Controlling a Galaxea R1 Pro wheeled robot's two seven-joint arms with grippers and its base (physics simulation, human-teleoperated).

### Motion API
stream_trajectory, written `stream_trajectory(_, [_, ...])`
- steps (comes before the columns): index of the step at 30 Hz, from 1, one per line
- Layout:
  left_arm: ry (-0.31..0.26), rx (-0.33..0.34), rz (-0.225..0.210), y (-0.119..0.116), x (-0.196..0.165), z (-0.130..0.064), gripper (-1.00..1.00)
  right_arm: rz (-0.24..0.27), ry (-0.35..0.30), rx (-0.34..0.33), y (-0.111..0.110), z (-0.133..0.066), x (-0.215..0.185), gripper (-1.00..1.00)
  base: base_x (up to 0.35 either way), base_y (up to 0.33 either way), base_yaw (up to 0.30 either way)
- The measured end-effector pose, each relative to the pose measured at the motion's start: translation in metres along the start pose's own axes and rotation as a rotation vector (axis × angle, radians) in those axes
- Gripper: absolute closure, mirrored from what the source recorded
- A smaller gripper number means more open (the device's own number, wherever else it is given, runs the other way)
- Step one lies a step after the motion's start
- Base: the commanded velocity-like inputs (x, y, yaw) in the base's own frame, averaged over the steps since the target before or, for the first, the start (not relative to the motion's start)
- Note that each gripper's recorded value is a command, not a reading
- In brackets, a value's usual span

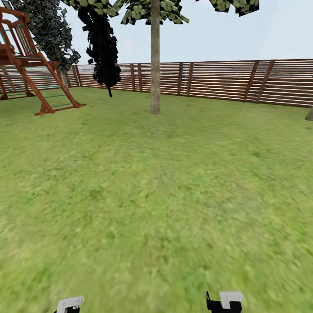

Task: In the garden, pick up the pesticide atomizer on the floor and spray pesticide onto both trees until each tree trunk is fully covered.

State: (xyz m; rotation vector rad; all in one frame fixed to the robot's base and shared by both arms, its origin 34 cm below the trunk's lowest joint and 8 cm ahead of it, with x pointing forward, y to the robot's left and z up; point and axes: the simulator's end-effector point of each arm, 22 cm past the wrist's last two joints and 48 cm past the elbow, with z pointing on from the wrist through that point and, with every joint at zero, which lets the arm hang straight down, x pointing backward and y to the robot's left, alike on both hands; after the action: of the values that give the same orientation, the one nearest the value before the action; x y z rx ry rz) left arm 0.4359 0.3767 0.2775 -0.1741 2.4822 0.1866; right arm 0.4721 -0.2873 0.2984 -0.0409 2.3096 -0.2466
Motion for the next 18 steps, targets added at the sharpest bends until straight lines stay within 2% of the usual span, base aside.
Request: stream_trajectory(18, [0.000, 0.000, 0.000, 0.0001, 0.0000, 0.0000, 1.00, -0.003, 0.001, 0.001, -0.0019, -0.0001, 0.0011, -1.00, 0.339, 0.000, 0.000])
